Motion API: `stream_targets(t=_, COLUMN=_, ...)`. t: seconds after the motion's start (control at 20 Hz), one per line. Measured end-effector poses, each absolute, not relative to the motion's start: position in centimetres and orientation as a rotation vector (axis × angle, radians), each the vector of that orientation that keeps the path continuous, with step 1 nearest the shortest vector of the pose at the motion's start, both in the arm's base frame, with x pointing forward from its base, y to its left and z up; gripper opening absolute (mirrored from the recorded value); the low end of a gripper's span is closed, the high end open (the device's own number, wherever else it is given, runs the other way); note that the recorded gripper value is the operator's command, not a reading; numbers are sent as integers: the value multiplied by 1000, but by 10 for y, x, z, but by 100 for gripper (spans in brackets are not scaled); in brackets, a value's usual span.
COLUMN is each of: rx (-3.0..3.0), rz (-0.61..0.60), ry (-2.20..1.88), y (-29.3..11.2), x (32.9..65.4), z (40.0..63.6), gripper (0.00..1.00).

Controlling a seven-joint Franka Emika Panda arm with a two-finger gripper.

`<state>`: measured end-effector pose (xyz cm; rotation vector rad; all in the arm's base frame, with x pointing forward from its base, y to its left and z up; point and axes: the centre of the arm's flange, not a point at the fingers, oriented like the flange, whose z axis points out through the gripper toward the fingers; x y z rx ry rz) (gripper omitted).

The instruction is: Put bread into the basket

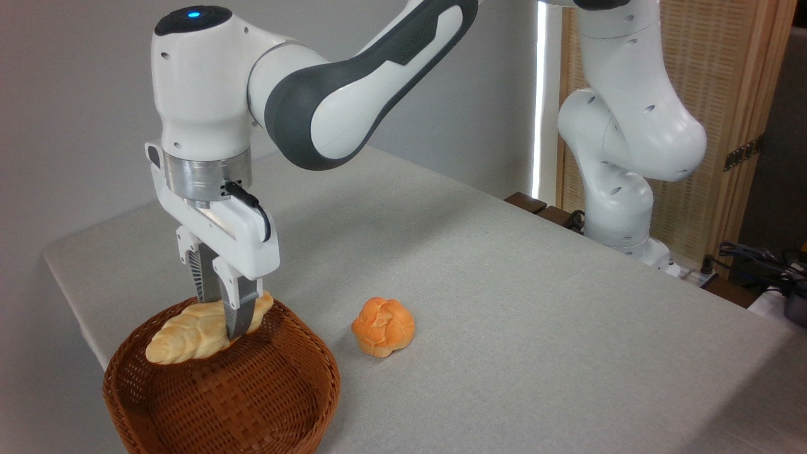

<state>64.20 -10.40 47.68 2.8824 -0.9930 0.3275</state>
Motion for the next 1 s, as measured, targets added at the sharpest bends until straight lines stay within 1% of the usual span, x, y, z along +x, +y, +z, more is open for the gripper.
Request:
stream_targets(t=0.4, rx=2881, rz=332, ry=-996, y=-105, x=642, z=478, gripper=100)
stream_targets(t=0.7, rx=2886, rz=354, ry=-956, y=-113, x=641, z=489, gripper=100)
stream_targets(t=0.85, rx=2890, rz=285, ry=-951, y=-115, x=632, z=498, gripper=100)
stream_targets(t=1.0, rx=2892, rz=206, ry=-991, y=-115, x=614, z=520, gripper=100)
